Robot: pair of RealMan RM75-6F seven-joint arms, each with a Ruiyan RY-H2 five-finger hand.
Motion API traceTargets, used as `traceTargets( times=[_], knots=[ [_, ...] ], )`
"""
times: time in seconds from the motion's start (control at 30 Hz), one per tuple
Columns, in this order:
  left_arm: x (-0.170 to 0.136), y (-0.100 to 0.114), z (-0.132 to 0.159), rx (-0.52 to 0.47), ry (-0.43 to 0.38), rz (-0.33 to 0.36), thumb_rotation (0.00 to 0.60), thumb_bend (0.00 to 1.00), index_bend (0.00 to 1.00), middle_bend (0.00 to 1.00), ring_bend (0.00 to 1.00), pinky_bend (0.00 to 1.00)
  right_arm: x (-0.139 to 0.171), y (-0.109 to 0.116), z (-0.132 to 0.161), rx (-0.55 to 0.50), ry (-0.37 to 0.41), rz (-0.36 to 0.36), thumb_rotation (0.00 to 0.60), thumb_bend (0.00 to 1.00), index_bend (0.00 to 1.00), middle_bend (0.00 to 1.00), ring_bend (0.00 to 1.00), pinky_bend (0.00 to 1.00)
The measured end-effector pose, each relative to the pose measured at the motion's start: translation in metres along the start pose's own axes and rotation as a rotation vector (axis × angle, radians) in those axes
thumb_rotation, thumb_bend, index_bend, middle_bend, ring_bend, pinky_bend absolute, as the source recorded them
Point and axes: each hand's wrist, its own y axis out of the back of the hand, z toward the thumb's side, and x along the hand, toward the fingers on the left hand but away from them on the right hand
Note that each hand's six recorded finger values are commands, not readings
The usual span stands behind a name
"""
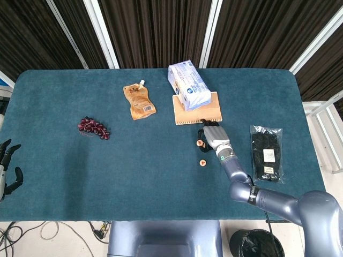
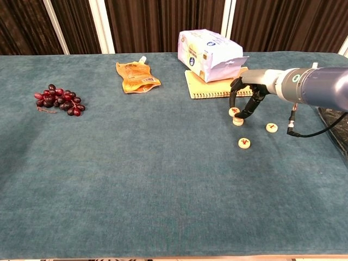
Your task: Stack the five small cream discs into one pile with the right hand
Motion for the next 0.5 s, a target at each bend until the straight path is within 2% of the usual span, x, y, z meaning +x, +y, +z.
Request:
traceTargets(
  times=[0.5],
  knots=[
    [0.0,-0.001,0.002,0.007,-0.007,0.0,0.6,0.62,0.16,0.0,0.0,0.0,0.001,0.002,-0.011,0.01,-0.019,0.0,0.6,0.4,0.52,0.0,0.0,0.0]
  ],
)
